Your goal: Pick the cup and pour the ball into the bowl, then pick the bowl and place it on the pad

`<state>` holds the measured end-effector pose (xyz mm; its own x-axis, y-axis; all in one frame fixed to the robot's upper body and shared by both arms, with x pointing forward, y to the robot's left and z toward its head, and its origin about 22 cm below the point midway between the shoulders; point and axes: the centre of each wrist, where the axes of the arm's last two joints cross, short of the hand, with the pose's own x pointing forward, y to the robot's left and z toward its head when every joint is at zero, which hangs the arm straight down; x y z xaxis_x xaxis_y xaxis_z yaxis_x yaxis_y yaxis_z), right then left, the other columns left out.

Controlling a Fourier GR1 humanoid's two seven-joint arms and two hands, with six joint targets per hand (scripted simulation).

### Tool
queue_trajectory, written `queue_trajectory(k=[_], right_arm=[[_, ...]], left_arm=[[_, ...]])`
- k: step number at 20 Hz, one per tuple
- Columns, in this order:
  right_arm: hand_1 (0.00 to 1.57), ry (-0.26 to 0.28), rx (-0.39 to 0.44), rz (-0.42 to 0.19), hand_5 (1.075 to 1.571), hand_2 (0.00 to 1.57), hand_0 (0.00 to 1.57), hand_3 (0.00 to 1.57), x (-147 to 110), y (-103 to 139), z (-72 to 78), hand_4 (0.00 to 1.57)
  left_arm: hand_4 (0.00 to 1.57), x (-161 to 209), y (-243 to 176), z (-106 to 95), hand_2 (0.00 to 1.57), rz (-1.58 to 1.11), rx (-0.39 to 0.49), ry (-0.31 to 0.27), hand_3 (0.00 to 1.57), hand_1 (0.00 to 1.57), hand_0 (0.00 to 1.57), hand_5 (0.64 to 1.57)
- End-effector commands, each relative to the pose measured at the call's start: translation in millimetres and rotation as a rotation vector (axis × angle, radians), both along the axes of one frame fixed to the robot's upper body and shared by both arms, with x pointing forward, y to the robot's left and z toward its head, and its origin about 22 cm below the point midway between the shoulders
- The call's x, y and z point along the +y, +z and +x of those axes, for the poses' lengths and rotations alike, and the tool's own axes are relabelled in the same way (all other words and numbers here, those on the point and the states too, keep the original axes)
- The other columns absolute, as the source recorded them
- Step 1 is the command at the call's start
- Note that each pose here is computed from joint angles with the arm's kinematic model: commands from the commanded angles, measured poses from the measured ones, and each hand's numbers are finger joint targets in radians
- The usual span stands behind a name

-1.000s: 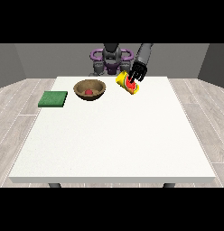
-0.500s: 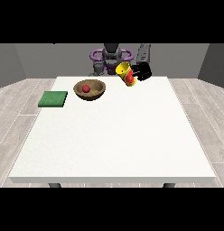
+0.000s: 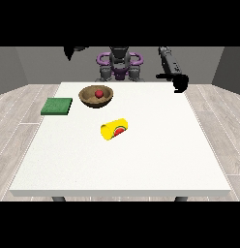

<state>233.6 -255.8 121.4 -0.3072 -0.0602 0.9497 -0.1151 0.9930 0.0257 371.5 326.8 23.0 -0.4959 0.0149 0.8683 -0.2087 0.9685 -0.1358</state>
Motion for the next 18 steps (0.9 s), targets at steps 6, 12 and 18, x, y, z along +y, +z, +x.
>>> queue_trajectory(k=[6,12,18], right_arm=[[0.00,-0.047,0.041,0.018,1.570,0.00,0.00,0.00,12.8,-44.3,18.7,0.48],[0.00,-0.069,0.092,0.103,1.570,0.00,0.00,0.00,-3.4,-97.3,42.9,0.42],[0.00,-0.087,0.164,0.115,1.571,0.00,0.00,0.00,-27.6,-123.3,61.1,0.32]], left_arm=[[0.00,88.4,123.3,13.0,0.00,0.097,-0.082,-0.077,0.00,0.00,0.00,1.515],[0.00,88.8,188.3,17.1,0.00,0.195,-0.107,-0.096,0.00,0.00,0.00,1.523],[0.00,91.3,208.7,13.6,0.00,0.237,-0.093,-0.086,0.00,0.00,0.00,1.544]])
